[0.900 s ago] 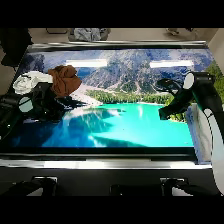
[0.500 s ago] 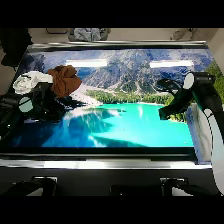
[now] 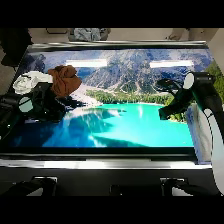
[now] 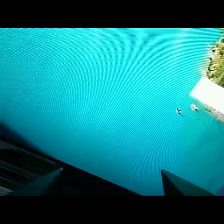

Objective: Fold the shirts.

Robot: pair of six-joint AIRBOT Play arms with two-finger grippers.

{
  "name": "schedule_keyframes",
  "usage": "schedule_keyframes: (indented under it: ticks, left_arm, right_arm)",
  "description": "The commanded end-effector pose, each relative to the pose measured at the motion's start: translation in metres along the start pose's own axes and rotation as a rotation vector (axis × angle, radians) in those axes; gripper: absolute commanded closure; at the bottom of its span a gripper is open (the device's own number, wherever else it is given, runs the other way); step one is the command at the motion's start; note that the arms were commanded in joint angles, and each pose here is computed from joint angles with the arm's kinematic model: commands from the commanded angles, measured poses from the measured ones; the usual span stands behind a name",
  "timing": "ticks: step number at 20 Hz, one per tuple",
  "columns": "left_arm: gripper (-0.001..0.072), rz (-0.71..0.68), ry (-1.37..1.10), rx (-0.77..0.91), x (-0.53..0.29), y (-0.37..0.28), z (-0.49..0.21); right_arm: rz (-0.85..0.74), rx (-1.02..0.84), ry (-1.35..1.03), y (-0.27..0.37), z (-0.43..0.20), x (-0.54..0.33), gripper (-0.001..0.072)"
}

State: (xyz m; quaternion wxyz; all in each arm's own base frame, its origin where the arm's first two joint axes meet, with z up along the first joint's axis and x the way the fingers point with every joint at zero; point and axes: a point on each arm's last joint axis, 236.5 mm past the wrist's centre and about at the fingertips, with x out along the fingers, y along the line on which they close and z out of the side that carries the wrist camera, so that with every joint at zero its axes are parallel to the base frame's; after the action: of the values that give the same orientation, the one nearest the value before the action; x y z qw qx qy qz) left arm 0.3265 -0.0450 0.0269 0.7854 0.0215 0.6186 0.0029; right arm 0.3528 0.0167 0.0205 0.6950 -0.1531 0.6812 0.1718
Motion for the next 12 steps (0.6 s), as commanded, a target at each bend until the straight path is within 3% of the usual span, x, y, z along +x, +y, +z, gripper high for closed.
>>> schedule_keyframes:
  ticks: [1,5,7,10,12]
  left_arm:
    - [0.0199,-0.007,-0.034,0.001,0.000,-0.002,0.008]
    - [0.0196,-0.033,-0.101,-0.001,-0.001,-0.009,0.024]
    - [-0.0013,-0.057,-0.249,-0.003,-0.010,-0.013,0.059]
    - [-0.0013,-0.049,-0.416,-0.075,-0.033,0.011,0.122]
    - [-0.0013,-0.004,-0.453,-0.180,-0.044,0.061,0.170]
  right_arm:
    - [-0.027,-0.001,-0.051,-0.006,0.012,0.000,0.0019]
    - [-0.055,-0.002,-0.096,-0.013,0.023,-0.001,0.0019]
    - [-0.079,-0.002,-0.146,-0.018,0.035,-0.003,0.0020]
    - [-0.098,-0.001,-0.198,-0.023,0.047,-0.005,0.0020]
    - [-0.099,-0.001,-0.200,-0.023,0.047,-0.005,0.0020]
